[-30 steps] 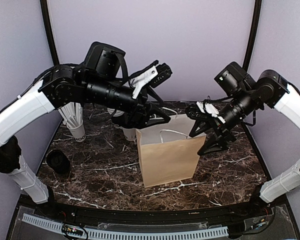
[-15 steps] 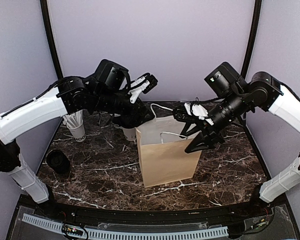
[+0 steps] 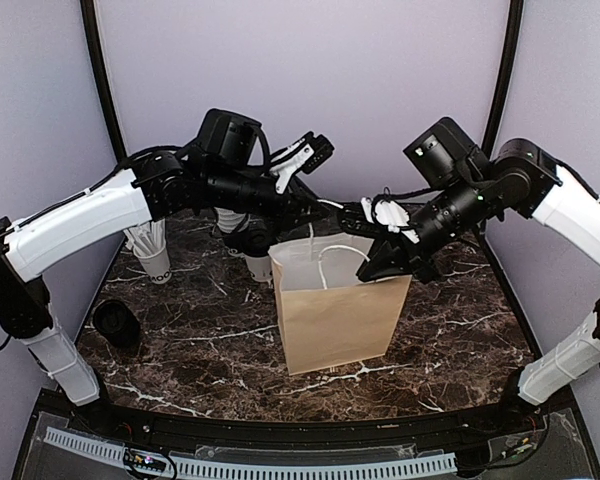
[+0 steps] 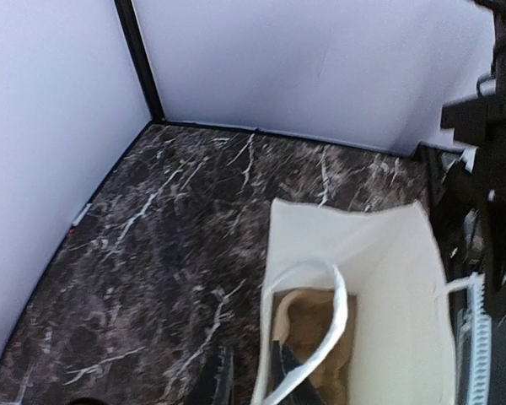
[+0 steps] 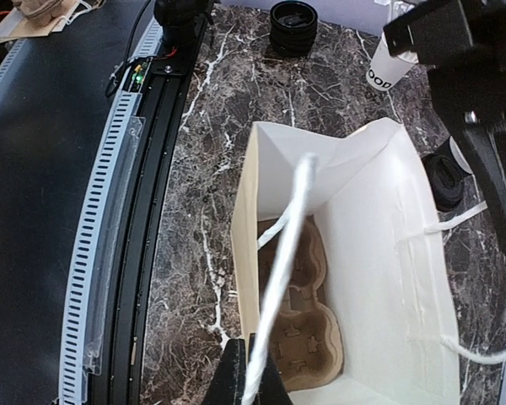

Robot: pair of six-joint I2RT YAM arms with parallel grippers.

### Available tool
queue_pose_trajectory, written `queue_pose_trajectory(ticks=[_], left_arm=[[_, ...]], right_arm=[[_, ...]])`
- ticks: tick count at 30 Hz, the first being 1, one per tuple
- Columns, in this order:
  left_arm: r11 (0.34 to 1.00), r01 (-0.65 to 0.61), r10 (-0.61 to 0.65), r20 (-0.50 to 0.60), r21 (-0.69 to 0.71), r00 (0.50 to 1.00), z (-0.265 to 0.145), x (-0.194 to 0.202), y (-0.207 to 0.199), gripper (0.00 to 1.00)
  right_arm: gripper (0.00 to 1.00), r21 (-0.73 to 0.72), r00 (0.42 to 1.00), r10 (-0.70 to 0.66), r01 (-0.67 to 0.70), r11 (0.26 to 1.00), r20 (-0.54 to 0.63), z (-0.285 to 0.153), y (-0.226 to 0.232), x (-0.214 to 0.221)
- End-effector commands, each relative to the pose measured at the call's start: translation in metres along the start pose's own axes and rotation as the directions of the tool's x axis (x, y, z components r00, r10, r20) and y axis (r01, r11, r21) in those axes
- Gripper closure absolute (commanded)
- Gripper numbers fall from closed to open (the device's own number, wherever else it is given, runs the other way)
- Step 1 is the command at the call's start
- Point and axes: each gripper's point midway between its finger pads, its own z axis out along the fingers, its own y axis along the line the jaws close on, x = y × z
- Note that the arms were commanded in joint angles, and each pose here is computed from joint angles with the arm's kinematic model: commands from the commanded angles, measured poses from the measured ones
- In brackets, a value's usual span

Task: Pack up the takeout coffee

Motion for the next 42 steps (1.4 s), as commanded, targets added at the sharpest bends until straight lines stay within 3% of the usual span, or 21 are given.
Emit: queue_pose_trajectory(ticks=[1, 4, 9, 16, 42], left_arm=[[0.995, -0.04, 0.033, 0.075, 0.093, 0.997, 0.004, -0.033, -0.01, 0.9], [0.997, -0.027, 0.02, 0.095, 0.07, 0.995, 0.004, -0.049, -0.003, 1.0], [0.999, -0.009, 0.014, 0.153, -0.035, 0.988, -0.015, -0.083, 0.016, 1.0], [0.998, -0.027, 0.038, 0.21, -0.056, 0.977, -0.03, -0.115, 0.019, 1.0], [0.992, -0.062, 0.079, 0.165, -0.107, 0.983, -0.023, -0.107, 0.029, 1.0]], right_arm=[[1.0, 0.16, 0.995, -0.057, 0.044, 0.986, 0.076, -0.028, -0.025, -0.025], [1.0, 0.247, 0.987, -0.081, 0.045, 0.968, 0.137, -0.052, -0.042, -0.043], [1.0, 0.331, 0.972, -0.131, 0.061, 0.942, 0.194, -0.083, -0.056, -0.07], [1.0, 0.381, 0.957, -0.175, 0.075, 0.921, 0.234, -0.104, -0.062, -0.091], [1.0, 0.369, 0.967, -0.158, 0.076, 0.926, 0.198, -0.085, -0.07, -0.082]])
